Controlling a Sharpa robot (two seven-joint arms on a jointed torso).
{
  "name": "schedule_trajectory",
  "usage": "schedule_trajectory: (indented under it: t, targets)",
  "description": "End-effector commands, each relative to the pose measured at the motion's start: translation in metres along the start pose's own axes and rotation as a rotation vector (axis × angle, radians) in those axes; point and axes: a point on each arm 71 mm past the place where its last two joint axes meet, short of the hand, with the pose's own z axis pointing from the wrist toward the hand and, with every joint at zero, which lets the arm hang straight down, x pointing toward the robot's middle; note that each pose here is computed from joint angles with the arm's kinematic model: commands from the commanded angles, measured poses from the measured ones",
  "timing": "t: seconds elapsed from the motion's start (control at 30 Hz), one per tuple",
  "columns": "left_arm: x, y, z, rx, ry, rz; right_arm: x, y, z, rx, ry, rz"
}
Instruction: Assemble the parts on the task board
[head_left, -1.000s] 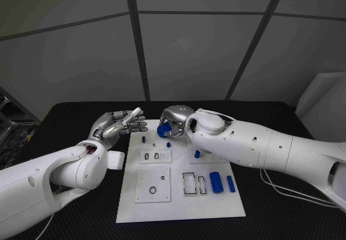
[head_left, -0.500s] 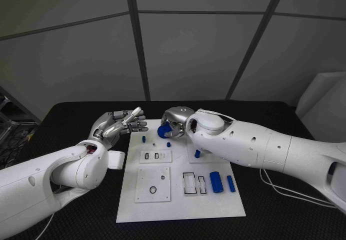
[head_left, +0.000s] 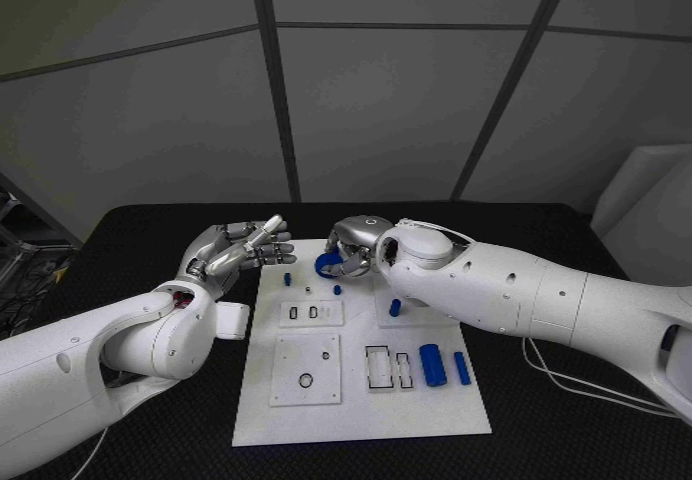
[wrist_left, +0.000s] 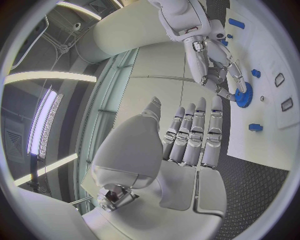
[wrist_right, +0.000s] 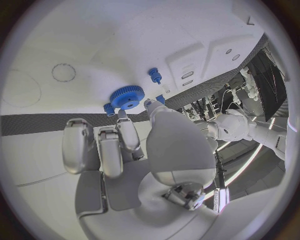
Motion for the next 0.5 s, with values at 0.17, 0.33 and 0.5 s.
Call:
schedule_trajectory:
  t: [0.17,0.33,0.5]
  targets:
    - [0.0014,-0.0009,0.0003,0.002,0.014,-0.003,-0.004,-0.003,-0.003,-0.004,-0.044,0.029]
    - [0.0004,-0.0008,0.0005,0.001,0.013,-0.003,-0.015,-0.009,-0.013,-0.042,-0.172,0.075]
    - [-0.0023,-0.0005,0.0008,0.000,0.008,0.000,-0.024,-0.020,-0.030,-0.091,-0.240,0.168]
